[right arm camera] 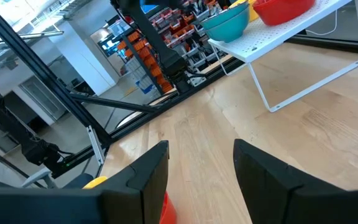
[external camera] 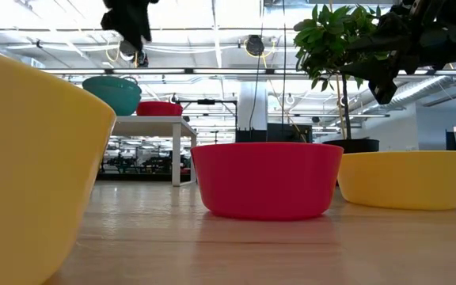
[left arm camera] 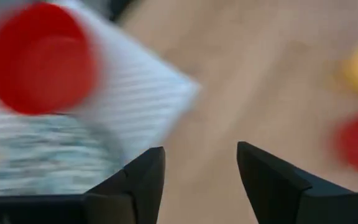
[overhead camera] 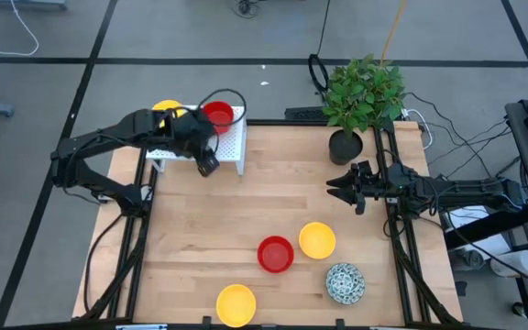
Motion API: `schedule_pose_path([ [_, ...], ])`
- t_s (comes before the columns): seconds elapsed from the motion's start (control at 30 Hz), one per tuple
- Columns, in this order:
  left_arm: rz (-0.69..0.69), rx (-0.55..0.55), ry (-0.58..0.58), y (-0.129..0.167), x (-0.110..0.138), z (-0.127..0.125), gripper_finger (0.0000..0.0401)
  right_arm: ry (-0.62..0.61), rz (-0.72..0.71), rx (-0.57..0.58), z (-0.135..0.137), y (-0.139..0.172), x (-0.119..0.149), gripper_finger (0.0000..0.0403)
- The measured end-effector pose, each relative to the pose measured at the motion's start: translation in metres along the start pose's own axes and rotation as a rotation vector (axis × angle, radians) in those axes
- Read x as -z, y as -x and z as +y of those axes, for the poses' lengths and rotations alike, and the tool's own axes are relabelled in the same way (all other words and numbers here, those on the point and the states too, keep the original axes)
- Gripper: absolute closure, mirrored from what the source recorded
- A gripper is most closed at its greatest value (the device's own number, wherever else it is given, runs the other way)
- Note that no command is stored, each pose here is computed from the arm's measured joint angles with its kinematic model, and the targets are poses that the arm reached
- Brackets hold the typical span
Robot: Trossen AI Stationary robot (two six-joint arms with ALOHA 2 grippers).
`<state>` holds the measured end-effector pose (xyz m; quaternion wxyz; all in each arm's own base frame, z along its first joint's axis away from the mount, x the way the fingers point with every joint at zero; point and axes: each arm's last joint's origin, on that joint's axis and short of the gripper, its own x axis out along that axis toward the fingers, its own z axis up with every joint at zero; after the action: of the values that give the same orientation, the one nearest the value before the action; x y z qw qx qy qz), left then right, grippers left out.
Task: Pick & Place Mini bowls
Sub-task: Stack the yellow bowl on the yellow bowl on the shelf
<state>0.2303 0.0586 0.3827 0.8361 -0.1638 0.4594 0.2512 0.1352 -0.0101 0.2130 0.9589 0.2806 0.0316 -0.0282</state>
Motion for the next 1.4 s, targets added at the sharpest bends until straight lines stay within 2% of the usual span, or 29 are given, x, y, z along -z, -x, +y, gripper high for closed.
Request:
schedule_pose_path([
  [0.1, 0.043, 0.137, 0.001, -0.001, 0.008, -0.025, 0.0196, 0.001, 0.000, 0.000, 0.000, 0.000, 0.000, 0.0236],
  [0.33, 0.231, 0.342, -0.081, -0.015, 0.045, -0.106, 0.0201, 0.000, 0.004, -0.004, 0.000, 0.000, 0.000, 0.0236],
  [0.53, 0.331, 0.438, -0.118, -0.023, 0.086, -0.173, 0.0201, 0.000, 0.007, -0.004, 0.000, 0.000, 0.000, 0.0236],
  [0.63, 0.356, 0.468, -0.102, -0.029, 0.104, -0.201, 0.0201, 0.002, 0.011, -0.002, 0.000, 0.000, 0.001, 0.0236],
  [0.8, 0.414, 0.462, -0.069, -0.046, 0.135, -0.238, 0.0201, 0.003, 0.011, -0.003, 0.000, 0.000, 0.001, 0.0236],
  [0.93, 0.473, 0.393, -0.069, -0.066, 0.157, -0.256, 0.0201, 0.003, 0.012, -0.003, 0.000, 0.000, 0.001, 0.0236],
  [1.17, 0.539, 0.301, -0.100, -0.101, 0.181, -0.271, 0.0201, 0.000, 0.024, -0.023, 0.000, 0.000, 0.001, 0.0236],
  [1.4, 0.574, 0.228, -0.110, -0.130, 0.191, -0.276, 0.0201, 0.000, 0.041, -0.048, 0.001, 0.000, 0.002, 0.0236],
])
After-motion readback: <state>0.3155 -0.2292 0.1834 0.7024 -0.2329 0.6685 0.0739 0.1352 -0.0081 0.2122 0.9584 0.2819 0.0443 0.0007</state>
